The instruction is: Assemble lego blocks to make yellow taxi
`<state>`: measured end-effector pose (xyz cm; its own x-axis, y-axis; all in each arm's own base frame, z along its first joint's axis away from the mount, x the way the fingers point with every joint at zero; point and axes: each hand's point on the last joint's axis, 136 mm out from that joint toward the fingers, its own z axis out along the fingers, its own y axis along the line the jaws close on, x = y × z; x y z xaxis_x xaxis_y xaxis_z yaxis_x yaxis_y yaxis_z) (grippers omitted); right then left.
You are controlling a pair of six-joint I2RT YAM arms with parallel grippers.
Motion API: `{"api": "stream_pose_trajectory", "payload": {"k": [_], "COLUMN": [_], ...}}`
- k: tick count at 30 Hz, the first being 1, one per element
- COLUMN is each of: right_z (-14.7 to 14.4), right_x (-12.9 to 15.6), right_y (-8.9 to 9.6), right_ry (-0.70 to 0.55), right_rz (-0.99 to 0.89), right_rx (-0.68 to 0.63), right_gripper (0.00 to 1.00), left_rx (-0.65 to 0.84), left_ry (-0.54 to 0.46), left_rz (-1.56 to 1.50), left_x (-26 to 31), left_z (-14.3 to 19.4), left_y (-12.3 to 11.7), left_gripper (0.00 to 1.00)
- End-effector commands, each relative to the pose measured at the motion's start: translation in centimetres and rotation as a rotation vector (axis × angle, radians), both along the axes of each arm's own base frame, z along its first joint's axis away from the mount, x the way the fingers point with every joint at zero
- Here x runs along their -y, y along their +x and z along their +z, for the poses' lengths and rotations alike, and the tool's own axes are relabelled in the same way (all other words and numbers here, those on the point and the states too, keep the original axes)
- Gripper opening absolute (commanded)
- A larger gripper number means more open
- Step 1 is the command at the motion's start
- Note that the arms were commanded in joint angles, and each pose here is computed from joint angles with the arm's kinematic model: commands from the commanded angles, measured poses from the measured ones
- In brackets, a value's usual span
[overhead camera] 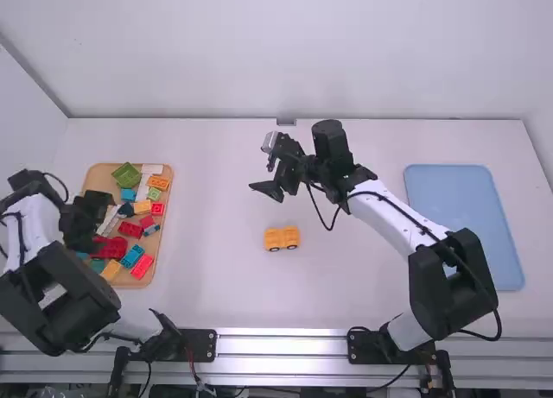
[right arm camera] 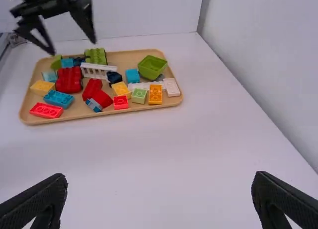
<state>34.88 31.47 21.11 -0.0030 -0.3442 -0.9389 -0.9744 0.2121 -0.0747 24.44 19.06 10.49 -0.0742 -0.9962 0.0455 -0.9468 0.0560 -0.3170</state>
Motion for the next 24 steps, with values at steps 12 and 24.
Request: {"api": "stream_pose_trajectory", "payload": {"k": [12,24], "right_z": [-0.2,-0.2], "right_x": [0.4,0.5], "right_y": [0.0,0.1], "right_ry": [-0.008,-0.006], "right_rz": [0.005,0.001], "right_rx": [0.014,0.015], "right_gripper": [0.99,0.98], "left_rx": [-0.076,-0.14], "left_ry": [-0.248,-0.261], "left_rz": [0.913,1.205], "left_x": [-1.6,-1.1], "left_z": [-3.0,-6.3], "left_y": [-4.2,-6.1], "left_gripper": [0.99,0.9]}}
